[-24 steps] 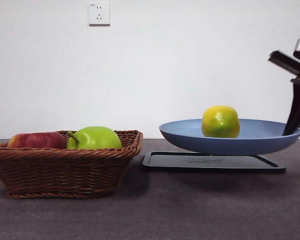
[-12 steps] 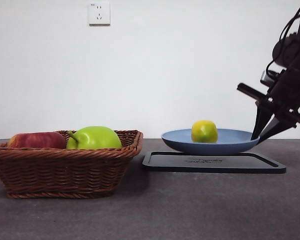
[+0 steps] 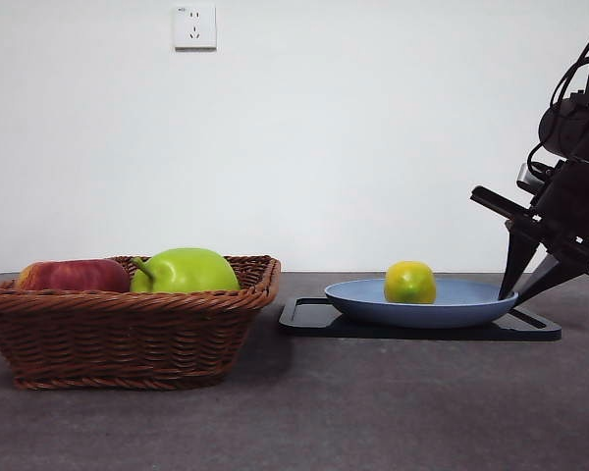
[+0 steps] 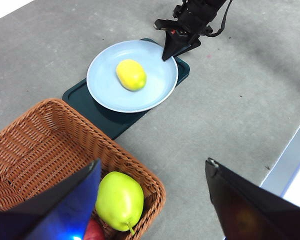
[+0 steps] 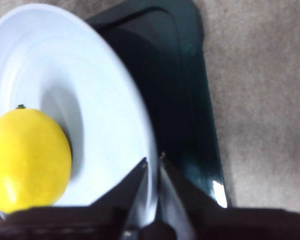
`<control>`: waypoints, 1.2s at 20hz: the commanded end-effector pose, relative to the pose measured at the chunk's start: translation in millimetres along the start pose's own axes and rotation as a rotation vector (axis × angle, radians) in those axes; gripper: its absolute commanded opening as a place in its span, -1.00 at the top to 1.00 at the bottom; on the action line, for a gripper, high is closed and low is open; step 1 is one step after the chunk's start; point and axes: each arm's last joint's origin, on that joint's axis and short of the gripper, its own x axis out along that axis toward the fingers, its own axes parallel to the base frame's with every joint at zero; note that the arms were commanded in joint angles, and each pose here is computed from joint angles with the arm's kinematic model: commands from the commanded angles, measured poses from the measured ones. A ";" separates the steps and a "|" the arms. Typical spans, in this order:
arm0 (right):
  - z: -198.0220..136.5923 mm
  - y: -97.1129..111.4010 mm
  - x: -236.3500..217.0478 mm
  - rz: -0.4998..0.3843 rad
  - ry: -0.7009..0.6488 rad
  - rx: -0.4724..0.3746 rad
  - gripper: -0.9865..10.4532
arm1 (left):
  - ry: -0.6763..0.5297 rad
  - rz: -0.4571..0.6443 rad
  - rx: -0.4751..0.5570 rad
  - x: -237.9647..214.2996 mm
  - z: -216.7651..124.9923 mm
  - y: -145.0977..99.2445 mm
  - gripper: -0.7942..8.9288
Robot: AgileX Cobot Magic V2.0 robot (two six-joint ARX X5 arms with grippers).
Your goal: Take the lemon from the basket,put the lemon in the plate,hand out the plate
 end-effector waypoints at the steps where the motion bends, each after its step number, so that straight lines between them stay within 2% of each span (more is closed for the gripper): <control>1: 5.0 -0.1 2.7 -0.026 -0.013 -0.022 0.58 | -0.012 -0.003 -0.004 -0.4 4.2 -1.4 0.09; 5: 7.1 -2.6 -3.0 -0.037 -0.030 -0.052 0.39 | -0.013 -0.002 -0.005 -0.4 4.2 -1.3 0.09; 9: 3.2 0.6 -37.4 -0.046 -0.036 -0.127 0.40 | -0.020 0.068 0.000 -0.2 4.8 0.6 0.09; 13: -12.8 18.7 -90.8 -0.045 -0.061 -0.204 0.42 | -0.074 0.095 0.005 0.4 10.4 3.4 0.09; 15: -26.4 32.9 -118.0 -0.034 -0.080 -0.239 0.55 | -0.101 0.107 0.025 1.8 13.8 6.3 0.17; 17: -42.8 51.4 -140.8 -0.014 -0.103 -0.301 0.70 | -0.116 0.124 0.040 1.9 15.7 10.2 0.40; 20: -72.2 83.8 -171.9 0.035 -0.162 -0.429 0.76 | -0.108 0.163 0.086 2.4 15.7 18.7 0.79; 22: -93.0 104.9 -187.8 0.057 -0.208 -0.535 0.82 | -0.101 0.204 0.078 2.8 15.3 28.8 0.82; 24: -113.9 121.6 -201.2 -0.032 -0.287 -0.613 0.82 | -0.075 0.243 0.048 3.1 12.6 41.9 0.82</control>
